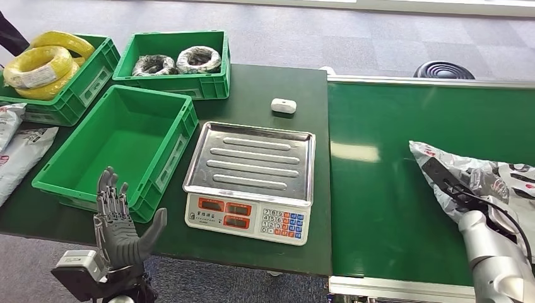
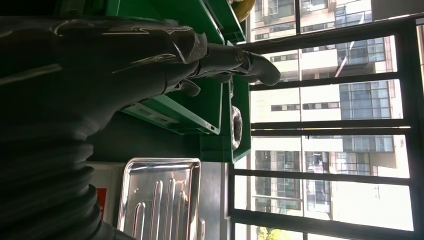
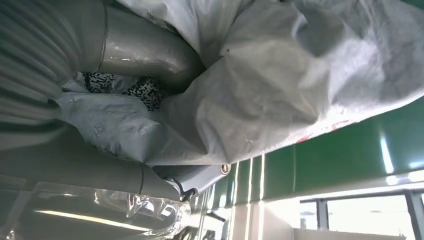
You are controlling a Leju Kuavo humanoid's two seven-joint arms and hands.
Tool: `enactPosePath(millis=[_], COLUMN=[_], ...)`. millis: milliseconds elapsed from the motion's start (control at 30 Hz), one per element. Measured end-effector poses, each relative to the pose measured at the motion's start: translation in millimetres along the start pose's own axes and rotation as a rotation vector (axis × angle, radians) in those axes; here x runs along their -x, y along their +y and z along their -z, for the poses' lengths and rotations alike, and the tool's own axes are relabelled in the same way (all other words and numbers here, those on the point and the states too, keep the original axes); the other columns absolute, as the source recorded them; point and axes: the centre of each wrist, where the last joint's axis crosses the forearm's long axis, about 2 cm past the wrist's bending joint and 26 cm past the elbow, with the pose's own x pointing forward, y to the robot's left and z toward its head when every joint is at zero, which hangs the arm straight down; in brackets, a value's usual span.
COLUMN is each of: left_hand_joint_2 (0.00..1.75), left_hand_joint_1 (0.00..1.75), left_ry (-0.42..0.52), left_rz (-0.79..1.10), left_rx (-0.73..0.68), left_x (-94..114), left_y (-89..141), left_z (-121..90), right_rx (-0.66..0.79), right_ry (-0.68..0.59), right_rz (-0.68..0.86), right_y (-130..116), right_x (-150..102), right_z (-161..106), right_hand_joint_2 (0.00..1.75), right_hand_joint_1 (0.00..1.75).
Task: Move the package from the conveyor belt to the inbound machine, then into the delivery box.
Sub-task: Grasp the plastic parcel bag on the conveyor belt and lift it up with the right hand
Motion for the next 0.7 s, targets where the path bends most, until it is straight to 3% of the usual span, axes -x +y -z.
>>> enactPosePath(millis=[267,400,533,700], left_hand_joint_2=[1.75,1.75,1.75,1.75], left_hand_joint_1=[0.0,0.0,0.0,0.0], left_ry=[0.004,0.005,0.008,0.01], left_rz=[-0.003,-0.004,-0.011,-0.03], left_rx=[-0.01,-0.012,-0.007,0.016], left_x=[-2,-2,-1,4], left_y=[-1,-1,-4,-14], left_z=[-2,-2,-3,2], right_rx=[0.112,0.302,0.503,0.64], right_ry=[-0.019,-0.064,-0.176,-0.382], right_rz=[-0.021,-0.063,-0.123,-0.219], right_y=[-20,-39,-69,-85], right_x=[-13,-28,-68,-148], right_z=[6,7,-2,-21], right_hand_joint_2=[1.75,1.75,1.75,1.75], right_hand_joint_1=[1.75,1.75,1.75,1.75])
